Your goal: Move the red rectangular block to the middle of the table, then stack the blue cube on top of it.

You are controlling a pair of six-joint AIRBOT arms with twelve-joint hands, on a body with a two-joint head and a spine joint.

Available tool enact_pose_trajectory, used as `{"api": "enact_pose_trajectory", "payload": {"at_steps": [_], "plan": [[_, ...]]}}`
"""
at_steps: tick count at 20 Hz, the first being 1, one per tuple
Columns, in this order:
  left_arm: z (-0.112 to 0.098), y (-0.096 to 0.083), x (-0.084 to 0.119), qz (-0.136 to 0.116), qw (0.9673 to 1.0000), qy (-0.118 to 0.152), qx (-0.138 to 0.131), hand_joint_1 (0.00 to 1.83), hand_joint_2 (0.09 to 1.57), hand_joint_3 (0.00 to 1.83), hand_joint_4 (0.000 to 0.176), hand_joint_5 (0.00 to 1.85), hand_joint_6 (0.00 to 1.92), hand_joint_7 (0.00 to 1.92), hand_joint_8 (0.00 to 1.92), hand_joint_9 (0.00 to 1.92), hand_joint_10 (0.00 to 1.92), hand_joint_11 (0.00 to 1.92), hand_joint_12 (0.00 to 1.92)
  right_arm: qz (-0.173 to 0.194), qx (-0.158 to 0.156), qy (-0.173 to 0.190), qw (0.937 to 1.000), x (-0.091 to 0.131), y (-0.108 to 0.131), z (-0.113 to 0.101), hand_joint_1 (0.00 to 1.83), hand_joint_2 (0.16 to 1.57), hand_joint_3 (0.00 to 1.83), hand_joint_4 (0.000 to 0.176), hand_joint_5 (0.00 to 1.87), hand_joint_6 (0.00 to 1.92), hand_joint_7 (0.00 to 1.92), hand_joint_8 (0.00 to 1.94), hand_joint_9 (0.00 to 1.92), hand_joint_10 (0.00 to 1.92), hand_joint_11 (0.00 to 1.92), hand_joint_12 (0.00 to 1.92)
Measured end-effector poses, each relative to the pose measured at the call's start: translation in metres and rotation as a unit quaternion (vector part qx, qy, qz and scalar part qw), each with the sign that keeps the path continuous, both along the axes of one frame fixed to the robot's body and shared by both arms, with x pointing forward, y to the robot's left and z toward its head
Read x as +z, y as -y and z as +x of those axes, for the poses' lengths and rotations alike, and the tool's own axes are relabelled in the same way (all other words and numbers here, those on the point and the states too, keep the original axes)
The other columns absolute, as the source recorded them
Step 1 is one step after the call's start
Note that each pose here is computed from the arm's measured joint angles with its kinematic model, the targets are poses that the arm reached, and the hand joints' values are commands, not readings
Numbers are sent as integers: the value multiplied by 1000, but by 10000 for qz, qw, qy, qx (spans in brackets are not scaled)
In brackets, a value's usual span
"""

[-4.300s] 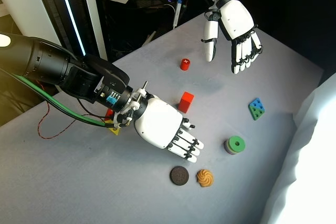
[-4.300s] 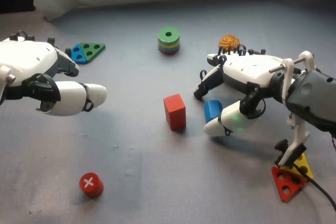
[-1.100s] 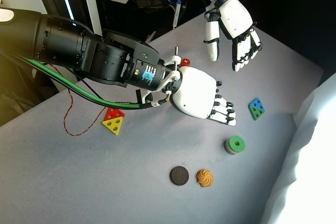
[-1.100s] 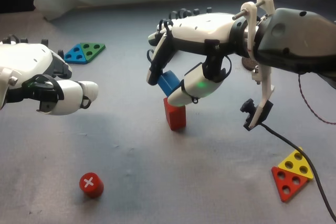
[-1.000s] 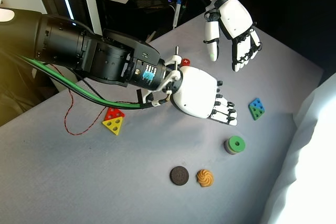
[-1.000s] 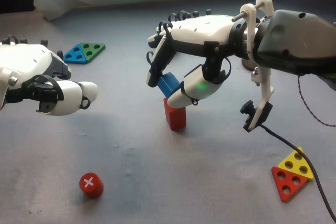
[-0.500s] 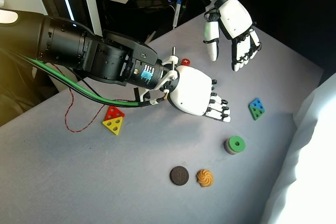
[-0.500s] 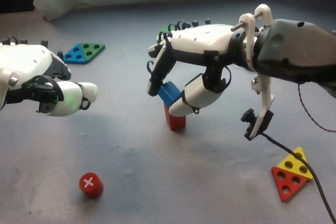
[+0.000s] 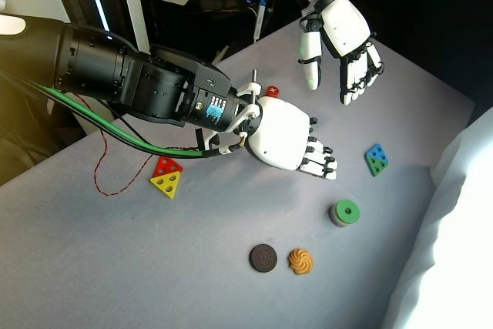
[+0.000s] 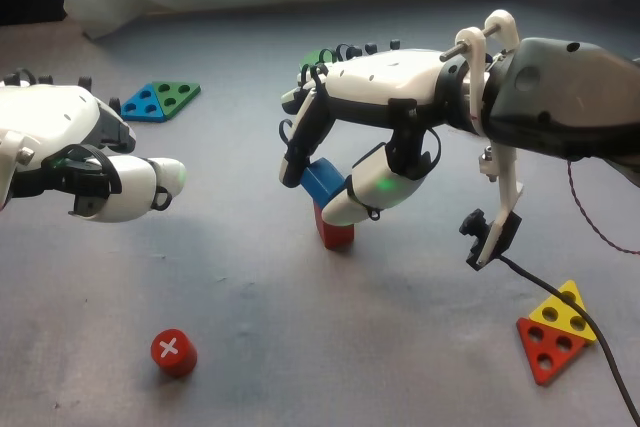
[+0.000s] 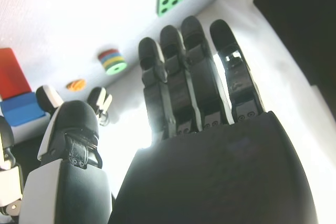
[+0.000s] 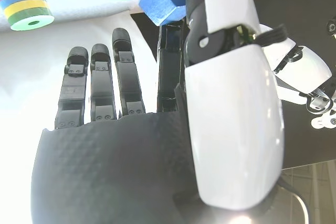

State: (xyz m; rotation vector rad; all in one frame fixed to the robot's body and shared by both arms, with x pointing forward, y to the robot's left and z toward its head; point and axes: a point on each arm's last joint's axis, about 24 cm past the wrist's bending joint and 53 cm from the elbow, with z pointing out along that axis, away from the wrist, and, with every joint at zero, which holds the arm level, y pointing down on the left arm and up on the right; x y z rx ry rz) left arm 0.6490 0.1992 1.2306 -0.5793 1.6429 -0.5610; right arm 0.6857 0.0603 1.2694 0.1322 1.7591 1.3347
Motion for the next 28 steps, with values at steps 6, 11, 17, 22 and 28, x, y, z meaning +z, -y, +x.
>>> {"api": "enact_pose_trajectory", "payload": {"at_steps": [6,11,17,22,28], "plan": [[0,0,0,1,10000,-1,-6,156,1293,2,0,576,1,557,3,483,3,40,864,-56,-3,11,10000,-4,1,0,1079,1060,2,101,1082,822,245,3,19,3,0,0],[0,0,0,13,10000,-2,-7,163,1296,1,0,568,0,548,1,476,0,31,864,-59,-7,15,10000,-4,1,0,1050,892,0,29,1009,270,277,4,87,12,0,0],[0,0,0,18,10000,-4,-6,166,1297,1,0,573,1,556,2,483,2,41,868,-87,-4,37,10000,-4,2,0,903,912,10,67,909,75,330,18,13,0,0,0],[0,0,-1,22,10000,-7,-8,188,1291,0,0,578,3,561,3,483,1,45,869,-91,-4,34,10000,-4,3,0,961,903,4,58,997,96,241,2,22,3,0,0],[0,0,-1,22,10000,-7,-6,165,1292,1,0,578,0,564,0,490,1,41,852,-87,-20,35,10000,-3,4,1,1107,1014,4,122,1204,647,195,4,68,8,0,0]]}}
